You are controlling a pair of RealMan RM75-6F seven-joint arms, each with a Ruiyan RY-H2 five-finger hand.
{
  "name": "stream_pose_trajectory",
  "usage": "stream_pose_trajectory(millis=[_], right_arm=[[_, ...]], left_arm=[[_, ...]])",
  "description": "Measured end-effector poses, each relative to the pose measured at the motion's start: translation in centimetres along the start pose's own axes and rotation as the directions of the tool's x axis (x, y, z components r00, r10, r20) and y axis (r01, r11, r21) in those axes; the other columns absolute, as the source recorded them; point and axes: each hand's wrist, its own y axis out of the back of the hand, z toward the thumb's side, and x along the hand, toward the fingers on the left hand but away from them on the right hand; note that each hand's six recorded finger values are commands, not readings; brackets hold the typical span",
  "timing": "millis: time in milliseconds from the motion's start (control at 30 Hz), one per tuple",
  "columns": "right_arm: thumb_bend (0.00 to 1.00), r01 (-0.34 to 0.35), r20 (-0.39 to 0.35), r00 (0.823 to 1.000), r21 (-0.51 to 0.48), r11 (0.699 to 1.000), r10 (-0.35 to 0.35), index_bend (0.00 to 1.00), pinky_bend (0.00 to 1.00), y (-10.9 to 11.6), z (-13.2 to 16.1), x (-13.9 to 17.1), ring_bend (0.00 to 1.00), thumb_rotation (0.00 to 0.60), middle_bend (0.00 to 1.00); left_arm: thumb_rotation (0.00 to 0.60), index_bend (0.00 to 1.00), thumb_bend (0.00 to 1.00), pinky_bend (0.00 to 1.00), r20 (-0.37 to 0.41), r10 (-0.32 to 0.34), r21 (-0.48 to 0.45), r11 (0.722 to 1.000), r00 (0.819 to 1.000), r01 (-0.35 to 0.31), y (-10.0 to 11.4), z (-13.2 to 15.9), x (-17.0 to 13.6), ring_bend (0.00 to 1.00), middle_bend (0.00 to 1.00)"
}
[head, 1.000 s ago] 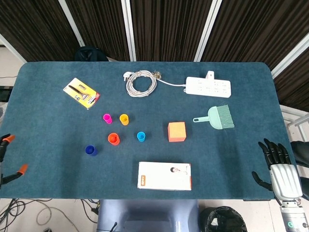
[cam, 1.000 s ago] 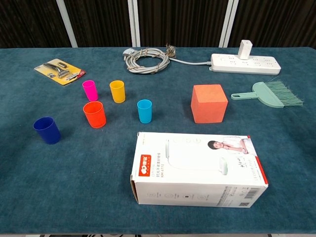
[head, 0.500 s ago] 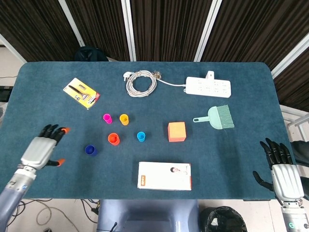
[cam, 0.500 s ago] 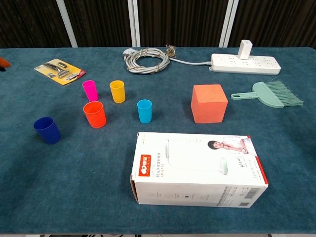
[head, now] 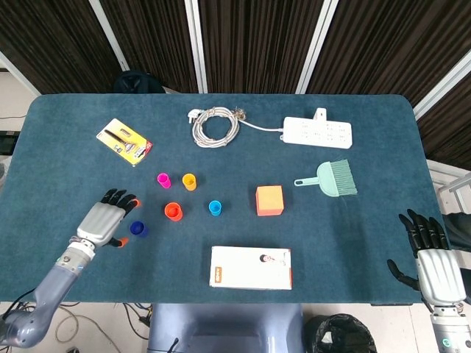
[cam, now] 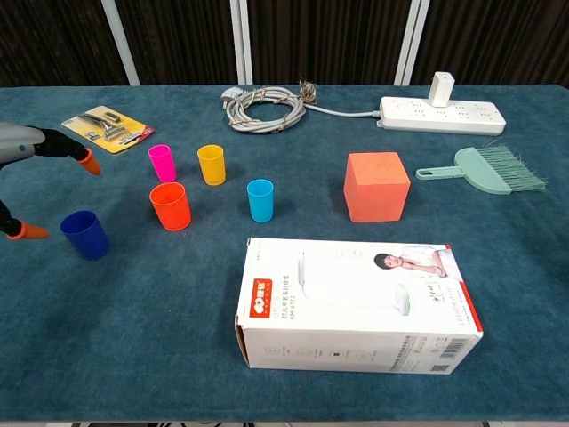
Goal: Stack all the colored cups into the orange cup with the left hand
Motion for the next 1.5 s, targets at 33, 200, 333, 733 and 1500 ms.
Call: stream_pose_trajectory(millis=[33, 200, 333, 733, 1500], right_arm=[[0.34, 0.001, 0.0, 1.0, 0.0, 1.0, -0.001, 0.09, 0.04, 0.0, 0.0, 0.0, 0.09, 0.6, 0.04], [0.34, 0.003, 0.003, 1.0, -0.002, 1.0, -0.003, 0.09, 0.04, 0.1, -0.1, 0.0, 0.09, 0.6, 0.04], [0.34, 0.0, 0.003, 1.0, -0.004, 1.0, 0.0, 0.09, 0.04, 0.0, -0.2, 0.0, 0.09, 0.6, 0.04], [0.34, -0.006, 0.011, 1.0, -0.005, 1.0, 0.006, 0.09, 0.04, -0.3, -0.3, -0.1, 0.09, 0.6, 0.04], [0.34, -0.001, 0.022, 1.0, -0.021, 1.0, 0.001, 0.09, 0.04, -0.2, -0.4, -0.1, 0.09, 0.6, 0.04]], left_arm=[[0.6, 0.27, 0.21, 0.0, 0.004, -0.002, 0.004, 1.0, 1.0, 0.002, 0.0, 0.3, 0.3, 0.0, 0.12], [0.6, 0.29, 0.24, 0.0, 0.002, -0.004, 0.015, 1.0, 1.0, 0.004, -0.2, 0.9, 0.9, 0.0, 0.12], [0.6, 0.29, 0.24, 0.0, -0.023, -0.008, 0.029, 1.0, 1.0, 0.009, -0.5, 0.7, 1.0, 0.0, 0.12], [0.6, 0.29, 0.24, 0.0, -0.031, -0.026, 0.037, 0.999, 0.999, 0.027, -1.1, 1.2, 1.3, 0.0, 0.12], [0.6, 0.43, 0.33, 0.0, -0.004, -0.03, 0.06, 0.998, 1.0, 0.031, -1.4, 2.0, 1.1, 0.0, 0.18]])
